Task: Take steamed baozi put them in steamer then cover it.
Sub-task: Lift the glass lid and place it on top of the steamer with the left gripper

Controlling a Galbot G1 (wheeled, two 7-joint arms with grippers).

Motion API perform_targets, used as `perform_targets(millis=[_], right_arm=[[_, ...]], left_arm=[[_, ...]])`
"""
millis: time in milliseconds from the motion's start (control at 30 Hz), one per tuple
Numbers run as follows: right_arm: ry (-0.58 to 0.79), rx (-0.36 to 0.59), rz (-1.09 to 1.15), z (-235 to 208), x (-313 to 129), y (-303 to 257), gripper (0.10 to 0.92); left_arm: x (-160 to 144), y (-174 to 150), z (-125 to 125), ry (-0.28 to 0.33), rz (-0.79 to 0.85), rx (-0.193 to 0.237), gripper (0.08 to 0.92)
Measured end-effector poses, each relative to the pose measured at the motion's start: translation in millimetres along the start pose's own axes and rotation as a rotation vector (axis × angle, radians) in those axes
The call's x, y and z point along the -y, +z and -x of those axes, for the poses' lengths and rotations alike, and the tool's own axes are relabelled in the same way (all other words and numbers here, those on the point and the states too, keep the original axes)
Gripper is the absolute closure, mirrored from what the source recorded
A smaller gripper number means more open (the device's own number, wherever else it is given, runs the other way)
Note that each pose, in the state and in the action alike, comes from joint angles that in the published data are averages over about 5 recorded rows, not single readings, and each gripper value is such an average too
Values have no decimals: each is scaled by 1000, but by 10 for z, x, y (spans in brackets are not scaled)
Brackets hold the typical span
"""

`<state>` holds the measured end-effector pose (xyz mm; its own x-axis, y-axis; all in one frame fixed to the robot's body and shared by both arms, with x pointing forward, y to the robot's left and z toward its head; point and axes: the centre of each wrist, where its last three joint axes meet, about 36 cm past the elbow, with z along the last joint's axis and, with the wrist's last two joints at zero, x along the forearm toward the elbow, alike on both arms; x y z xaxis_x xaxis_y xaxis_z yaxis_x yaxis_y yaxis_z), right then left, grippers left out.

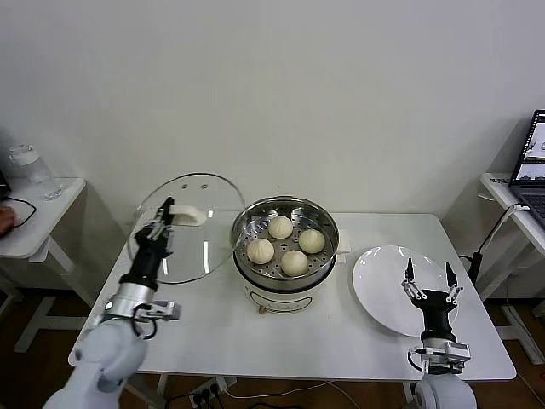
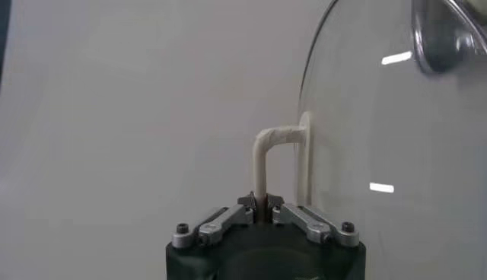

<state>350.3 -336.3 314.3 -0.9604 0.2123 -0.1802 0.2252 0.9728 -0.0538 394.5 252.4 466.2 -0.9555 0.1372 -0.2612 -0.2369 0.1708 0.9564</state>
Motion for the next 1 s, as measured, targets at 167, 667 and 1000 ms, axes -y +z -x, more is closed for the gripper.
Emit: perform_targets(millis=[167, 667, 1000], right_arm=[[-2, -23, -4, 38, -6, 12, 200], [7, -51, 4, 113, -91, 83, 200], [11, -63, 2, 116, -96, 120, 200]], left_arm=[[-2, -416, 136, 27, -50, 14, 808], [166, -1376, 485, 134, -111, -11, 808], [323, -1738, 601, 200, -58, -42, 808]])
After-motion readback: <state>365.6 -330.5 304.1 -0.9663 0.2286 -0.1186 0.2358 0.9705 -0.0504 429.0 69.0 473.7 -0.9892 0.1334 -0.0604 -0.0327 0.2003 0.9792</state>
